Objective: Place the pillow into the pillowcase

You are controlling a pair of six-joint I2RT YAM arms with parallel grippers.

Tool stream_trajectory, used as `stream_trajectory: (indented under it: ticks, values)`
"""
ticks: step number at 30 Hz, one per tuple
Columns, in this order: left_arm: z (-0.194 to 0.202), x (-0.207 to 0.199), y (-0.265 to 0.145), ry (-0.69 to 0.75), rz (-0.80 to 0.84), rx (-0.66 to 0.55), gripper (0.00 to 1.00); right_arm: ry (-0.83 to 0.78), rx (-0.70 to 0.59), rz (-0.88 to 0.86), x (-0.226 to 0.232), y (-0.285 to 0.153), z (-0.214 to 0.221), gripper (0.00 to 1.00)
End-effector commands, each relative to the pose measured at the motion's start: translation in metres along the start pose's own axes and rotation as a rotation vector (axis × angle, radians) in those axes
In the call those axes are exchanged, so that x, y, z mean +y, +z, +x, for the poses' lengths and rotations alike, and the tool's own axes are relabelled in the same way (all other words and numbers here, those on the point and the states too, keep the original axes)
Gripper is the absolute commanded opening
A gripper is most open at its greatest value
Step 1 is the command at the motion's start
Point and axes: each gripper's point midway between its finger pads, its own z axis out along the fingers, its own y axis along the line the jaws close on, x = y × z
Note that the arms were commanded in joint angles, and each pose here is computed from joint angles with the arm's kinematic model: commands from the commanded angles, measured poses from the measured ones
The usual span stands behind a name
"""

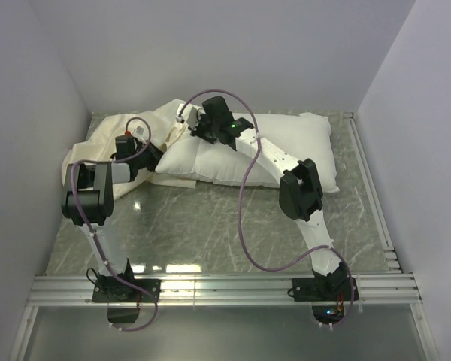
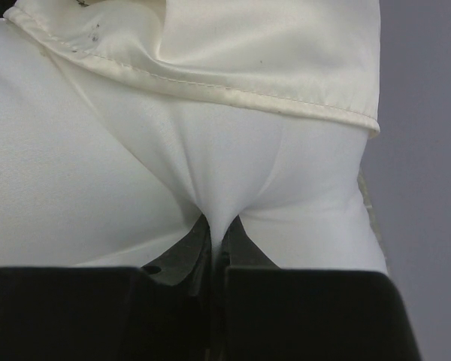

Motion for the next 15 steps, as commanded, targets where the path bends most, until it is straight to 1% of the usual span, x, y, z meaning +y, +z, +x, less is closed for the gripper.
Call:
stream_trajectory:
  ticks: [1, 2, 3, 5, 6, 7, 8, 9, 10, 11, 12, 15]
  values:
    - [-0.018, -0.007, 0.005, 0.073, -0.016, -0.032, 0.04, 0.015, 0.057, 0.001, -0.007, -0.003, 0.019, 0.00]
    - [-0.020, -0.008, 0.004, 0.081, -0.027, -0.028, 0.00, 0.013, 0.060, 0.005, -0.007, -0.003, 0.020, 0.00]
    - [-0.025, -0.015, -0.001, 0.099, -0.025, -0.033, 0.00, 0.013, 0.062, 0.009, -0.008, -0.003, 0.020, 0.00]
    - [-0.021, -0.020, -0.012, 0.118, -0.036, 0.006, 0.00, 0.010, 0.065, 0.011, -0.007, -0.003, 0.021, 0.00]
    - [-0.025, -0.031, -0.024, 0.163, -0.027, 0.002, 0.00, 0.009, 0.071, 0.018, -0.008, -0.003, 0.023, 0.00]
    - [-0.023, -0.037, -0.031, 0.183, -0.018, 0.017, 0.00, 0.008, 0.072, 0.021, -0.009, -0.002, 0.024, 0.00]
    - [-0.014, -0.034, -0.041, 0.168, -0.051, 0.056, 0.00, 0.003, 0.073, 0.026, -0.010, -0.002, 0.024, 0.00]
    - [-0.018, -0.043, -0.054, 0.217, -0.048, 0.045, 0.00, 0.001, 0.074, 0.031, -0.011, -0.002, 0.024, 0.00]
    - [-0.018, -0.045, -0.062, 0.230, -0.051, 0.049, 0.00, 0.005, 0.073, 0.035, -0.013, -0.002, 0.024, 0.00]
    - [-0.010, -0.041, -0.070, 0.213, -0.082, 0.081, 0.01, 0.008, 0.073, 0.035, -0.013, -0.003, 0.023, 0.00]
    - [-0.014, -0.044, -0.080, 0.244, -0.084, 0.070, 0.00, 0.011, 0.075, 0.036, -0.014, -0.001, 0.023, 0.00]
    - [-0.007, -0.043, -0.095, 0.263, -0.110, 0.099, 0.00, 0.019, 0.071, 0.046, -0.018, -0.002, 0.022, 0.00]
